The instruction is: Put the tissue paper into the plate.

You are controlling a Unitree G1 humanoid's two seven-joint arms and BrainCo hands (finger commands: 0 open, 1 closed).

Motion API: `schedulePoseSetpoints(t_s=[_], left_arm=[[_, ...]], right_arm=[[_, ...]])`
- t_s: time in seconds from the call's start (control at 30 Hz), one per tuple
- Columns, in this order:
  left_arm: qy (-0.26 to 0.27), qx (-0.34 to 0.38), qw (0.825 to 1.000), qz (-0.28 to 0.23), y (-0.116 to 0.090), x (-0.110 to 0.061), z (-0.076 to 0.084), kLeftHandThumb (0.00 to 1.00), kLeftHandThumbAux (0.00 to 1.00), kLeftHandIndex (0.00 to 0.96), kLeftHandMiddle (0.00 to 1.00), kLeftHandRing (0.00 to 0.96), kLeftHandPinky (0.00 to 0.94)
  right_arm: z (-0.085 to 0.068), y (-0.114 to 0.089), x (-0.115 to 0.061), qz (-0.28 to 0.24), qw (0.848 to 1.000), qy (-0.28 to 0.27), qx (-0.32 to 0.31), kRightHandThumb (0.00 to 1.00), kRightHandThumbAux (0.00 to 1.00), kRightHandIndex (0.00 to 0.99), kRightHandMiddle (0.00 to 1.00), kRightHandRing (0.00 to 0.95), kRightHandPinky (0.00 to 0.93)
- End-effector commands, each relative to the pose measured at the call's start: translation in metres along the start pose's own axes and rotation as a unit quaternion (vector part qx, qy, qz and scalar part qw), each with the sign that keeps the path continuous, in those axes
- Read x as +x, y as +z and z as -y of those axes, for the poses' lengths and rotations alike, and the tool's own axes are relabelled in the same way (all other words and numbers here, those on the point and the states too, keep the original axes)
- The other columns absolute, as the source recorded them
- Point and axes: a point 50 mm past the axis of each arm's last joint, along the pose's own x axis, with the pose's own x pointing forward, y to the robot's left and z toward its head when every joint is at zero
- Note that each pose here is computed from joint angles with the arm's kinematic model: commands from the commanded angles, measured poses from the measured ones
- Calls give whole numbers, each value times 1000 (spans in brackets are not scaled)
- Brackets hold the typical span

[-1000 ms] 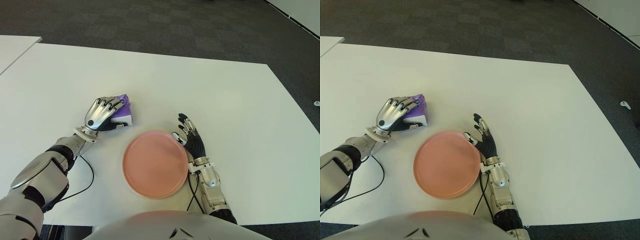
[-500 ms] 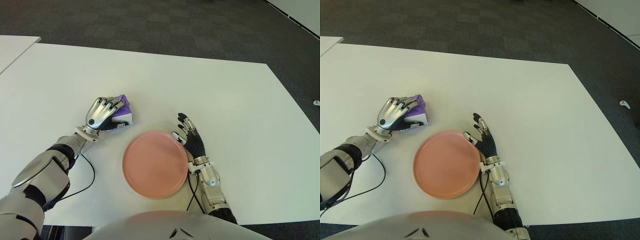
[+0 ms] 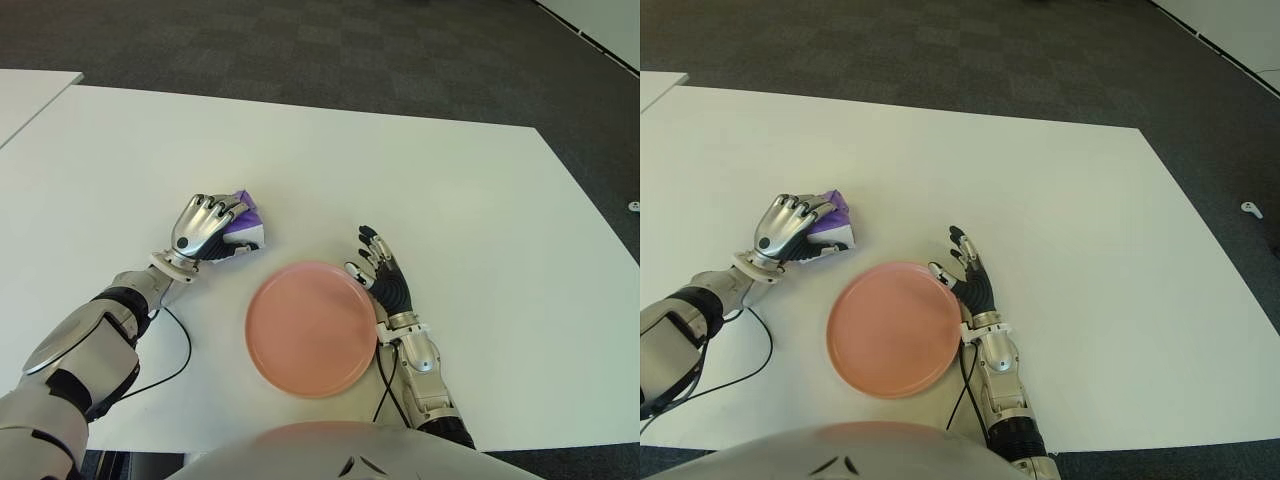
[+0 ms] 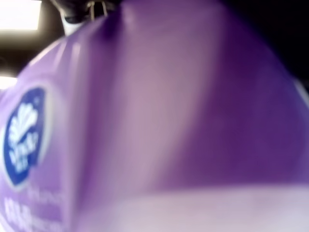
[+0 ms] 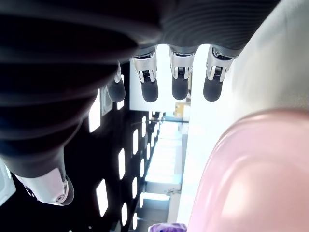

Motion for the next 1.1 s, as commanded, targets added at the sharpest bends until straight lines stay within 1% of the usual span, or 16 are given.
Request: schedulePoseSetpoints(t_s=[0.03, 0.13, 0.17, 0.23, 0.53, 0.73, 0.9, 0.97, 1.07, 1.1], left_arm=[[17, -14, 1000, -2, -10, 10, -13, 748, 700, 442, 861, 861, 851], [50, -28, 998, 1, -12, 22, -23, 747, 700, 442, 861, 860, 850], [74, -41, 996, 3, -14, 29, -32, 747, 700, 442, 861, 860, 850], [103, -60, 993, 7, -15, 37, -44, 747, 699, 442, 861, 859, 849], [176, -92, 980, 29, -9, 53, -83, 743, 698, 443, 857, 854, 848], [217, -112, 968, 50, 2, 58, -109, 743, 697, 443, 857, 854, 852], [251, -124, 957, 72, 16, 61, -137, 744, 697, 443, 858, 856, 856], [261, -130, 953, 80, 23, 62, -147, 745, 697, 443, 861, 859, 861], [267, -141, 950, 83, 29, 62, -157, 746, 697, 443, 865, 863, 863], [274, -148, 947, 84, 32, 62, -163, 746, 697, 443, 866, 863, 863]], right_arm=[[-1, -39, -32, -138, 990, -16, 19, 0, 650, 0, 1, 0, 0], [-2, -37, -32, -142, 989, -19, 24, 0, 659, 0, 4, 0, 0], [-3, -37, -32, -143, 989, -21, 27, 0, 661, 0, 5, 0, 0], [-3, -36, -32, -144, 989, -24, 29, 0, 662, 0, 6, 0, 0], [-4, -35, -32, -147, 988, -29, 30, 0, 658, 0, 0, 0, 0], [-4, -36, -33, -147, 988, -33, 31, 0, 658, 0, 0, 0, 0], [-4, -37, -33, -148, 988, -34, 31, 0, 654, 0, 0, 0, 0], [-4, -37, -32, -148, 988, -33, 30, 0, 645, 0, 0, 0, 0], [-3, -38, -32, -148, 988, -33, 29, 0, 638, 0, 0, 0, 0], [-3, -38, -32, -148, 988, -33, 27, 0, 637, 0, 0, 0, 0]])
